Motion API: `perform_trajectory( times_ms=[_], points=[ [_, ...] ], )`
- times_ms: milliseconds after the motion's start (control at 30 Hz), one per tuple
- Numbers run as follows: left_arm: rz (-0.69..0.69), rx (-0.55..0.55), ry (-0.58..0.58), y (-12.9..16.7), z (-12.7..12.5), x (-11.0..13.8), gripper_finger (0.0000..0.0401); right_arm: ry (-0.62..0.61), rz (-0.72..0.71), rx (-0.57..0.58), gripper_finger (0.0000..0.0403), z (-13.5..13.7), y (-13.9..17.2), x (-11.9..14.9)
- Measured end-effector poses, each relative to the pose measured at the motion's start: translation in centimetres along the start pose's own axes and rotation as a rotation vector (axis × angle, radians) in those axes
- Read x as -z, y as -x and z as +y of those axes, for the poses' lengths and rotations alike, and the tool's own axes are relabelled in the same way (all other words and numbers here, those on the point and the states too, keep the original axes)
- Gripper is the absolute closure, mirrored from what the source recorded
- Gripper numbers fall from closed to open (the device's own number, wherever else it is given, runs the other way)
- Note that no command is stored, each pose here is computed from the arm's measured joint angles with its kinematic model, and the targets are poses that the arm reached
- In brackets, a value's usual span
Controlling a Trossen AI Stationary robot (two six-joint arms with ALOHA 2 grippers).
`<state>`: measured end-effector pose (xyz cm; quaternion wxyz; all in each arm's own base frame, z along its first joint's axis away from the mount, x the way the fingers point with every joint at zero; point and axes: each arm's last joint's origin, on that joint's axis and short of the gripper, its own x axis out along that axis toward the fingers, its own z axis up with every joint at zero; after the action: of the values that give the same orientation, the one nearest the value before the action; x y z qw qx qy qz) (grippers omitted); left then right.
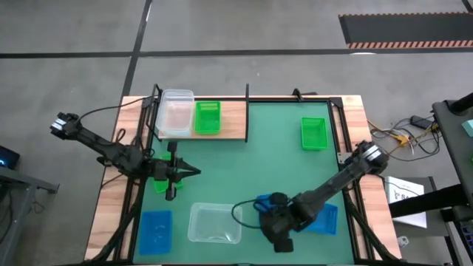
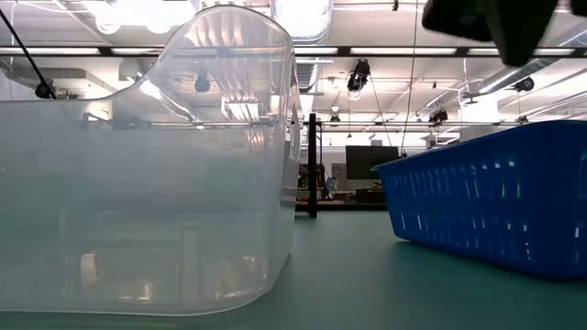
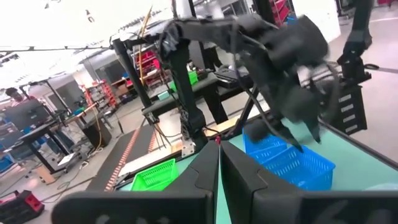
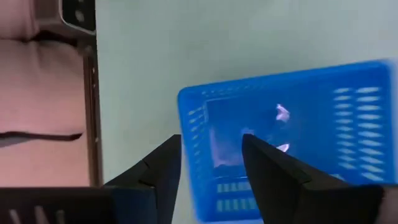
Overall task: Stack baskets on shelf by color
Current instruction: Put the middle blue bin on the shelf
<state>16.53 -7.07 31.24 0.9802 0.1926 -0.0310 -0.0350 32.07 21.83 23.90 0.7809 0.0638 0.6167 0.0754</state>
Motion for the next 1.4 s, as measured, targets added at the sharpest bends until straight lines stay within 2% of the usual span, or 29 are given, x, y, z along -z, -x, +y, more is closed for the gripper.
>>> perform_trajectory(
  times_ms=[167, 467, 600, 733, 800, 867, 1133, 1400],
  points=[
    [-0.014, -0.006, 0.006, 0.3, 0.2, -0.2, 0.0400, 0.014, 0.106, -0.047, 0.0213, 1.4, -2.7, -0.1],
    [-0.036, -0.016, -0.009, 0.8, 0.6, -0.5, 0.0400, -0.019, 0.192, 0.050, 0.0222, 1.2, -6.0, -0.1],
    [-0.043, -0.019, -0.007, 0.9, 0.7, -0.6, 0.0400, -0.017, 0.201, 0.057, 0.0257, 1.1, -6.6, -0.1],
    [-0.043, -0.020, -0.037, 1.1, 0.7, -0.5, 0.0400, -0.016, 0.178, 0.045, 0.0328, 1.2, -6.2, -0.3],
    [-0.056, -0.026, -0.035, 1.3, 0.7, -0.4, 0.0400, -0.016, 0.164, 0.036, 0.0371, 1.3, -5.7, -0.4],
    [-0.091, -0.041, -0.019, 1.6, 0.8, -0.3, 0.0400, -0.017, 0.135, 0.030, 0.0385, 1.5, -4.8, -0.7],
    [-0.159, -0.074, 0.001, 3.3, 1.2, 0.5, 0.0400, 0.003, -0.051, 0.089, 0.0393, 1.9, 0.6, -3.6],
    [-0.200, -0.085, 0.021, 4.4, 1.7, 0.6, 0.0400, 0.209, -0.330, 0.228, 0.0394, 0.4, 7.4, -7.8]
  ],
)
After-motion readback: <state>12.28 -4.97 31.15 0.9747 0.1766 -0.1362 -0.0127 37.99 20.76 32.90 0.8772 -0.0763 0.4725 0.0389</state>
